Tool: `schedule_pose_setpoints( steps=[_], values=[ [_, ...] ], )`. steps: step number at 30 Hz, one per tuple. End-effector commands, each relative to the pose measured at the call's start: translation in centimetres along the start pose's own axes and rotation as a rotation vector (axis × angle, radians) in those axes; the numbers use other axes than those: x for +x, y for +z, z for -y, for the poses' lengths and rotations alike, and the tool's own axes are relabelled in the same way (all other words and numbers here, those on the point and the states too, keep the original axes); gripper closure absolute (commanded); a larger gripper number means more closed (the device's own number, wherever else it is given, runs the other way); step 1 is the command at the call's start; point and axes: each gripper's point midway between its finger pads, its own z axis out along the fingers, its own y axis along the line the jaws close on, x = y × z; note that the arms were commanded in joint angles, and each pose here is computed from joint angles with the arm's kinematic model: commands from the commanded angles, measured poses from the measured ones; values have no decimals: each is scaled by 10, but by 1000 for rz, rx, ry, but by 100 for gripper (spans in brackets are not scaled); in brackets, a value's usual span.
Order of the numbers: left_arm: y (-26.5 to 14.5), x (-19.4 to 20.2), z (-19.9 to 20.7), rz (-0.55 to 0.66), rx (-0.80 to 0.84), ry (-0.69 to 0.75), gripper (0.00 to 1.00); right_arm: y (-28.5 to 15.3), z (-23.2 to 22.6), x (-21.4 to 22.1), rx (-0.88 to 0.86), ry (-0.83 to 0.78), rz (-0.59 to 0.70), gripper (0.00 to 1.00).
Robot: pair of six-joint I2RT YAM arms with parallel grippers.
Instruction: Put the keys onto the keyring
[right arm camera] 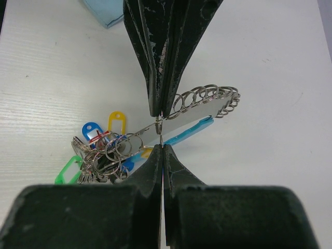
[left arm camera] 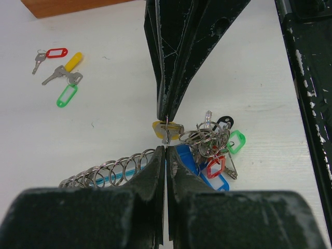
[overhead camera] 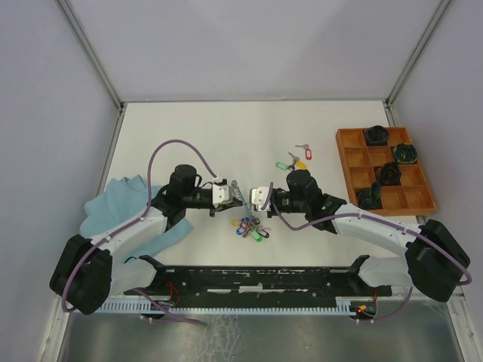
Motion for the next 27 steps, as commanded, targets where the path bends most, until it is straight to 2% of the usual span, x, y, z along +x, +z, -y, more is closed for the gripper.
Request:
schedule_pose_setpoints(
  steps=[1,27],
  values=[
    [1,-20,-13,44,-5,78,97,-3,12,-29,28,-48,81,99],
    [-1,-22,-13,43,-14,80,97,-6,10,-28,26,-43,73,99]
  ],
)
